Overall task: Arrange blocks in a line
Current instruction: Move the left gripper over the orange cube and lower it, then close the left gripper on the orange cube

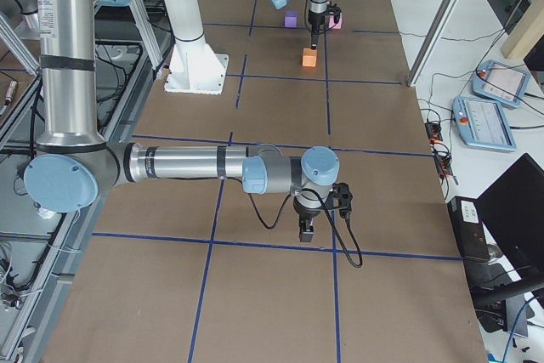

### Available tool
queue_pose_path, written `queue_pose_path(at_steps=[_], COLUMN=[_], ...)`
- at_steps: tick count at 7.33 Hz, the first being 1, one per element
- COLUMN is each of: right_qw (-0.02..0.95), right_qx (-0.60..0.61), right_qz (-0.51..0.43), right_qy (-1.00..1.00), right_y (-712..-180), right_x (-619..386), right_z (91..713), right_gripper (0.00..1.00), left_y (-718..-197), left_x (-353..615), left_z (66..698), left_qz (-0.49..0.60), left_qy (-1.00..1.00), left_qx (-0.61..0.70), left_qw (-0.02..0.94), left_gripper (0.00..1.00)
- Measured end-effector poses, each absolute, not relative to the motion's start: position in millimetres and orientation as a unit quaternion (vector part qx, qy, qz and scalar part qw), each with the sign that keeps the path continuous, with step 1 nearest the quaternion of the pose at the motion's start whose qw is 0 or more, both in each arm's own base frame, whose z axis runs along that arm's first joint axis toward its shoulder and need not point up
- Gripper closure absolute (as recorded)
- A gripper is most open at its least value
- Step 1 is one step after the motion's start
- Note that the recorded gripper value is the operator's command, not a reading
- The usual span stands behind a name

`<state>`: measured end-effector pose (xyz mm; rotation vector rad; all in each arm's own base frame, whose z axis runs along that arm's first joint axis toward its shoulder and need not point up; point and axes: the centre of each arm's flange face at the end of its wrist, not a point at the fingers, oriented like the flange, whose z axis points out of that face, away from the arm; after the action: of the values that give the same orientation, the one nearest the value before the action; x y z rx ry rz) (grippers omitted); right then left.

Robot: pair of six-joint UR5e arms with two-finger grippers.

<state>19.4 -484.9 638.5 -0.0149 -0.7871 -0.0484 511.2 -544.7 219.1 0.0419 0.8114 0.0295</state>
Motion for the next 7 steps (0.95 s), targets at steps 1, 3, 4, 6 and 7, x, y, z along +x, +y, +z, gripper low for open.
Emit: queue_pose_path(at_steps=[1,3,4,6,7], right_qw=[0.923,0.923,0.923,0.923,0.923], right_qx=[-0.007,-0.007,-0.007,-0.007,-0.007], right_qz=[-0.024,-0.024,-0.024,-0.024,-0.024], right_qy=[-0.383,-0.383,-0.383,-0.384,-0.384], right_y=[-484.9,-485.0,-485.1,-485.0,-484.9], right_x=[19.2,19.0,19.0,19.3,19.3], right_z=[638.5,638.4,638.3,638.3,638.4], right_gripper=[0.00,0.00,0.00,0.00,0.00], left_y=[-549.2,-547.1,-541.2,-528.7,-525.4], left_x=[517.1,529.2,537.1,553.4,560.9], left_z=[224.2,232.7,236.2,244.7,250.3], left_qz=[0.010,0.005,0.005,0.004,0.004], left_qy=[0.396,0.396,0.395,0.392,0.394], left_qx=[0.019,0.013,0.008,-0.004,-0.006], left_qw=[0.918,0.918,0.919,0.920,0.919], left_gripper=[0.00,0.00,0.00,0.00,0.09])
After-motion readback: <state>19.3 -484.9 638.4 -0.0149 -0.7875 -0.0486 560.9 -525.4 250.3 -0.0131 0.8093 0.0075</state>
